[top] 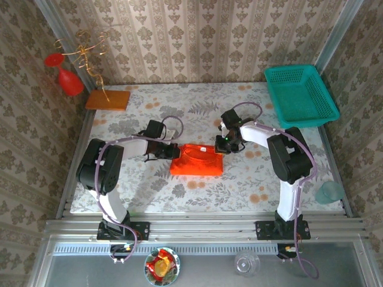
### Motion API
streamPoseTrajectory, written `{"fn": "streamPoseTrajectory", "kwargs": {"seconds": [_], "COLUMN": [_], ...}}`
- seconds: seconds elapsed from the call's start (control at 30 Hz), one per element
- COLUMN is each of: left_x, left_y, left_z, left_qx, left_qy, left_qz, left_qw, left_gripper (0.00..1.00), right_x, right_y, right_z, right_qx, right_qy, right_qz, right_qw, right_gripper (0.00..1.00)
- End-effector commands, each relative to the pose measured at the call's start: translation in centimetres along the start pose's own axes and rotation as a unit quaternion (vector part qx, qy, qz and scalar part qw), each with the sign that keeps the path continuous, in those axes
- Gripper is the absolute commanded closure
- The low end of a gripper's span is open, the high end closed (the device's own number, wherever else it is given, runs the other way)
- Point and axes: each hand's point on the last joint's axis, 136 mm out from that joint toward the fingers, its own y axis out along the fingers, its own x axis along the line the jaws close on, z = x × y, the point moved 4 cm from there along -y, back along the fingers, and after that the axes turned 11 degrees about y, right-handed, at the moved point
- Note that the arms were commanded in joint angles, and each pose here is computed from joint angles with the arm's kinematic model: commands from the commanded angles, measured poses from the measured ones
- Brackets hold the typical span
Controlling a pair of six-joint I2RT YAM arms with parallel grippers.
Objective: Fold the inside-out t-shirt
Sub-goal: Smooth out the T-shirt at the center of the table.
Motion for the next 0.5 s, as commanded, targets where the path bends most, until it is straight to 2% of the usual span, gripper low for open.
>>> {"fn": "streamPoseTrajectory", "kwargs": {"seconds": [0.0, 0.1, 0.17, 0.47], "left_x": [1.0, 1.1, 1.7, 4.8], "left_y": [-1.7, -4.0, -4.6, -2.1], "left_z": [1.2, 0.0, -0.2, 1.3], "left_qx": [0.005, -0.04, -0.051, -0.002], "left_qy": [-0.027, -0.046, -0.063, -0.118], "left_qz": [-0.042, -0.043, -0.048, -0.071], "left_qw": [0.999, 0.997, 0.996, 0.991], "left_gripper": [1.0, 1.0, 1.0, 0.98], "right_x": [-1.6, -2.2, -2.3, -2.2], "right_y": [1.8, 1.4, 1.3, 0.7], "right_z": [0.9, 0.9, 0.8, 1.2], "right_qx": [0.024, 0.023, 0.022, 0.033], "right_qy": [0.019, 0.031, 0.032, 0.029], "right_qz": [0.035, 0.039, 0.04, 0.042], "right_qw": [0.999, 0.999, 0.998, 0.998], "right_gripper": [1.0, 1.0, 1.0, 1.0]}}
